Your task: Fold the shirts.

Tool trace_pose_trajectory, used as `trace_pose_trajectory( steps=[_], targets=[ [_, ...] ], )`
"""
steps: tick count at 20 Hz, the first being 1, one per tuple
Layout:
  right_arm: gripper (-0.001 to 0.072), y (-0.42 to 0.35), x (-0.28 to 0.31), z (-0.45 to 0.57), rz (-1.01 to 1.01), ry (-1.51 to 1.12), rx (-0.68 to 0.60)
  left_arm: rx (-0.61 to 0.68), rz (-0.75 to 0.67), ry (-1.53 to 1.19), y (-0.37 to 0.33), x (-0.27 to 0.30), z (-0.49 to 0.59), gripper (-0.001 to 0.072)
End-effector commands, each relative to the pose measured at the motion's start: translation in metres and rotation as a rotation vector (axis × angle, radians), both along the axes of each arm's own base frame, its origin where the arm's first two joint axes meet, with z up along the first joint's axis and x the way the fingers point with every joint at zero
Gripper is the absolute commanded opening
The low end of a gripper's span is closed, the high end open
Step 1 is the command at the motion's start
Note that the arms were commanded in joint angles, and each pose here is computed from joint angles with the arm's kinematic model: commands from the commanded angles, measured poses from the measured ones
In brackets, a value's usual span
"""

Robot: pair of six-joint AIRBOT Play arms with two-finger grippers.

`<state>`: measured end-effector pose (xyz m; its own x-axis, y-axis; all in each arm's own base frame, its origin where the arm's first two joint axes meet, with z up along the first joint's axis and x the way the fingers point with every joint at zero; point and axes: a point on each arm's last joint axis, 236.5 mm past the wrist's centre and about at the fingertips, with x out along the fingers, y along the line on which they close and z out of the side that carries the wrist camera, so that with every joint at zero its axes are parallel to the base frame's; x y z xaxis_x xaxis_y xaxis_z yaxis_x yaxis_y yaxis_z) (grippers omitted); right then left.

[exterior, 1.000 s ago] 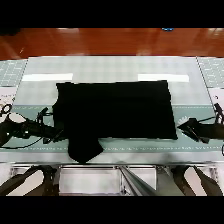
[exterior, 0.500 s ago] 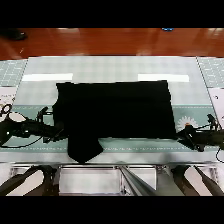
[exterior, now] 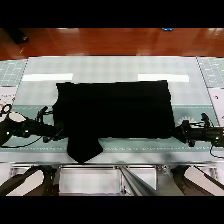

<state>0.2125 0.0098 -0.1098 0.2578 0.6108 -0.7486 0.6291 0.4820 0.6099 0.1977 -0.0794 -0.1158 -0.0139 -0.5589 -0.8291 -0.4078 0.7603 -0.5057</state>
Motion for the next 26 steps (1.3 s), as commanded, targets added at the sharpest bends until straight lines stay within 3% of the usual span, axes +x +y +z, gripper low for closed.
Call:
trace_pose_trajectory(
  steps=[1,7,14,26],
  targets=[
    [0.0025,0.007,0.014,-0.002,0.016,-0.075,0.054,0.012,0.004,-0.01,0.003,0.003,-0.001,0.002],
    [0.0024,-0.009,0.039,0.03,0.096,-0.162,0.011,0.035,-0.005,-0.123,0.013,0.046,0.027,0.002],
    [0.0024,-0.013,0.14,0.072,0.257,-0.277,-0.242,0.023,0.036,-0.289,0.027,0.143,0.072,0.002],
    [0.0025,-0.009,0.255,0.065,0.272,-0.334,-0.203,-0.016,0.012,-0.324,0.034,0.276,0.065,0.002]
  ],
)
